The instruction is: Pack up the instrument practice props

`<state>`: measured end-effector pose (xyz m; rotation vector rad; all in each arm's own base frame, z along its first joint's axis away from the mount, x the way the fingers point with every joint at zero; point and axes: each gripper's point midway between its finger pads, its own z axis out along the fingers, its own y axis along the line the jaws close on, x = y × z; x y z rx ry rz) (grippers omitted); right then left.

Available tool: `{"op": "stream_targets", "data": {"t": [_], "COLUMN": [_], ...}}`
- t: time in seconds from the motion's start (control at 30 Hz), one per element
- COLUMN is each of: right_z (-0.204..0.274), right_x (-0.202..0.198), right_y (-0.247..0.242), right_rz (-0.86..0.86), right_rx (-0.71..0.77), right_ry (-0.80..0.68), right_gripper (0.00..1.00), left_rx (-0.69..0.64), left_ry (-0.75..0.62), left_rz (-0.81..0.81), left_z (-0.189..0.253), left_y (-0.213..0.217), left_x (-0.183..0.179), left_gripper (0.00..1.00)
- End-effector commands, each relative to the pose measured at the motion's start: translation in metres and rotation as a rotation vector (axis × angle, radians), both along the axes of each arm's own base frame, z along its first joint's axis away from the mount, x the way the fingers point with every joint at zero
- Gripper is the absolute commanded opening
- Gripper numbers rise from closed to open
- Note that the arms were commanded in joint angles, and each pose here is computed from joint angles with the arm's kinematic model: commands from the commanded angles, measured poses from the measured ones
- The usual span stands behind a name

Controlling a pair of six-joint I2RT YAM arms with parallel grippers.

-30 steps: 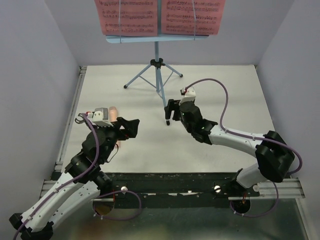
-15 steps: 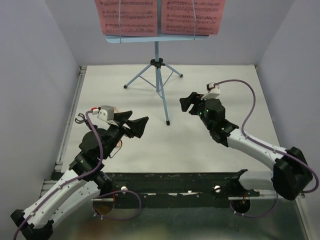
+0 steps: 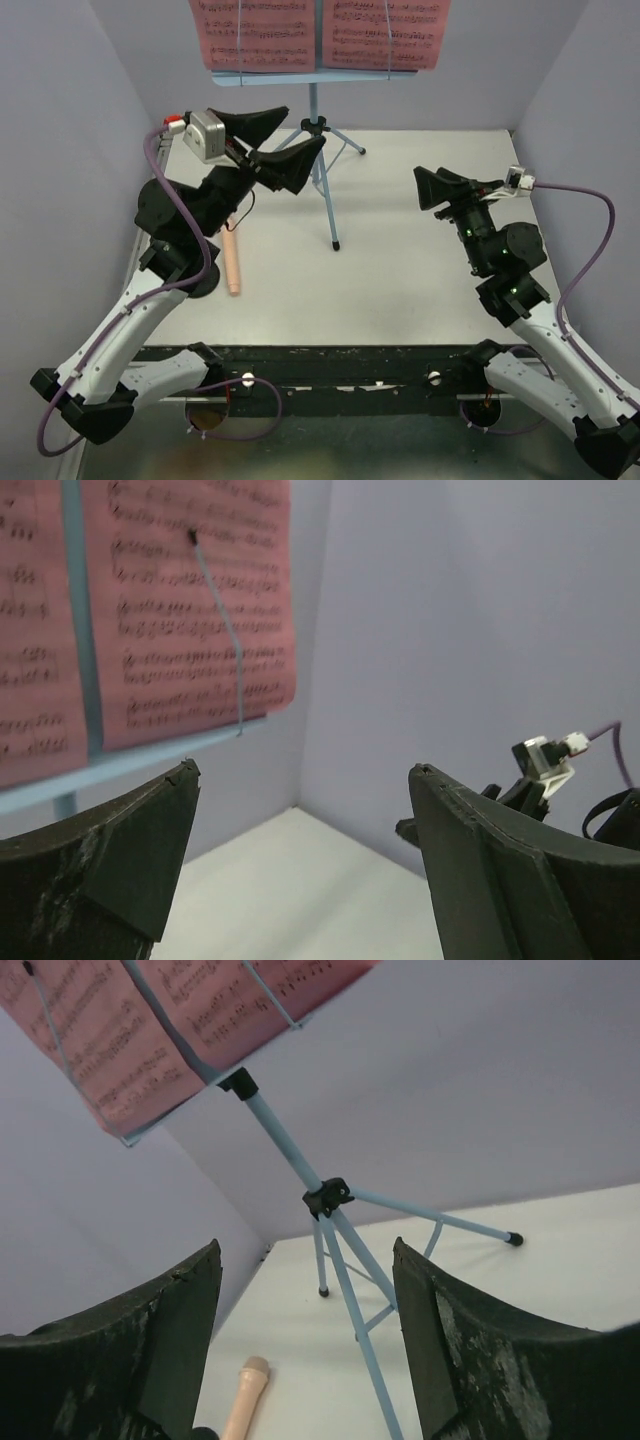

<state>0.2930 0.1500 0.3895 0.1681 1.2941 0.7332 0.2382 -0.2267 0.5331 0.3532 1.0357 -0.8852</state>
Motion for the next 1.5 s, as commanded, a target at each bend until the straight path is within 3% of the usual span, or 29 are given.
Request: {"op": "stream_targets", "data": {"t": [0.0, 0.07, 0.13, 0.27, 0.43, 0.53, 0.6, 0.87, 1.13, 1.3, 1.47], "right_z": [0.035, 0.044, 0.049, 0.042, 0.054, 0.035, -0.003, -0.109, -0.163, -0.184, -0.201], "right_x": [-0.011, -0.012, -0.010, -0.003, 0.000, 0.018, 0.029, 0.080, 0.105, 0.121, 0.129], "right_y": [0.000, 0.005, -0.001, -0.021, -0.017, 0.013, 0.029, 0.062, 0.120, 0.144, 0.167], "right_rz": [0.026, 0.050, 0.015, -0.098, -0.092, 0.021, 0.092, 0.153, 0.373, 0.429, 0.464], "right_rx": [-0.037, -0.083, -0.119, -0.171, -0.234, -0.333, -0.376, -0.371, -0.335, -0.325, -0.325], "right_ry": [-0.066, -0.066, -0.039, 0.006, -0.023, 0.030, 0.119, 0.242, 0.264, 0.293, 0.313], "right_gripper": [0.74, 0.73, 0.63, 0.55, 0.56, 0.59, 0.63, 0.68, 0.75, 0.78, 0.78], "left_rx": [-0.008, -0.007, -0.001, 0.003, 0.011, -0.025, -0.029, 0.009, 0.039, 0.044, 0.070], "left_ry": [-0.071, -0.068, -0.056, -0.036, 0.011, 0.072, 0.090, 0.201, 0.515, 0.549, 0.594], "left_rz": [-0.197, -0.236, -0.248, -0.259, -0.283, -0.300, -0.285, -0.169, 0.118, 0.278, 0.309], "left_z": [0.046, 0.051, 0.049, 0.040, 0.043, 0.044, 0.035, -0.045, -0.176, -0.205, -0.219], "left_y": [-0.028, -0.034, -0.037, -0.042, -0.053, -0.048, -0.041, -0.014, 0.017, 0.036, 0.032], "left_x": [-0.014, -0.015, -0.015, -0.010, 0.010, 0.023, 0.026, 0.016, 0.058, 0.080, 0.101], "left_gripper": [0.93, 0.92, 0.92, 0.92, 0.91, 0.89, 0.89, 0.88, 0.87, 0.88, 0.88]}}
